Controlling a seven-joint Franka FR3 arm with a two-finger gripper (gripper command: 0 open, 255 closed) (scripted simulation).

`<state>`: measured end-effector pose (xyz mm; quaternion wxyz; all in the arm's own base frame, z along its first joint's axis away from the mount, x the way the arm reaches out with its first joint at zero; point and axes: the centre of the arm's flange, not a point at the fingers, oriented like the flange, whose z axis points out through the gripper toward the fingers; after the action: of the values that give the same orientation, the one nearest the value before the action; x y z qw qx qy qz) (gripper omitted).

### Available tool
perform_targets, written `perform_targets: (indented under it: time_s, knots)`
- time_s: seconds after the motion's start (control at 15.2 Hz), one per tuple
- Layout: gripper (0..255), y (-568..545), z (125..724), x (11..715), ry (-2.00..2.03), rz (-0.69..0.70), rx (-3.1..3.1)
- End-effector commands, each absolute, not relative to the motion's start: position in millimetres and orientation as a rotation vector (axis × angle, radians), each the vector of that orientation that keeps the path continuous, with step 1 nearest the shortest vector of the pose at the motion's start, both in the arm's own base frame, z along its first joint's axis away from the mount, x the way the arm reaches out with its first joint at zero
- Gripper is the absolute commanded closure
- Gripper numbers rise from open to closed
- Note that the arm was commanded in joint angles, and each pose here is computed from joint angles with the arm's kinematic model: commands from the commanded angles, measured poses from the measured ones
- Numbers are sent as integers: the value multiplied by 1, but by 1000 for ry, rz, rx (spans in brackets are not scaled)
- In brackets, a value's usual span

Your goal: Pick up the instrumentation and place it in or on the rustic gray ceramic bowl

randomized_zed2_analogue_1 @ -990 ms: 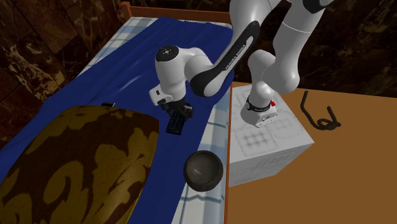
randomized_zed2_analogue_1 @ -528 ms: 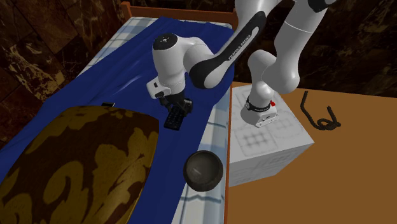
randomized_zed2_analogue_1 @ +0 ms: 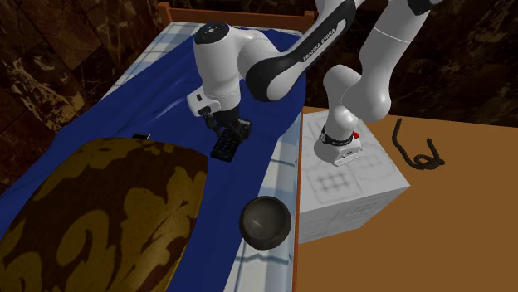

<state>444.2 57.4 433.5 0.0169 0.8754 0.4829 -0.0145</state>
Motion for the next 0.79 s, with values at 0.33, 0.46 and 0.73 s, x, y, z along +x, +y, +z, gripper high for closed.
perform_targets:
  time_s: [0.33,0.46,0.73]
  knots:
    - [255,57,470,444,1501,-46,2721]
    - [255,57,481,444,1501,-46,2721]
    - [255,57,502,444,1501,-46,2721]
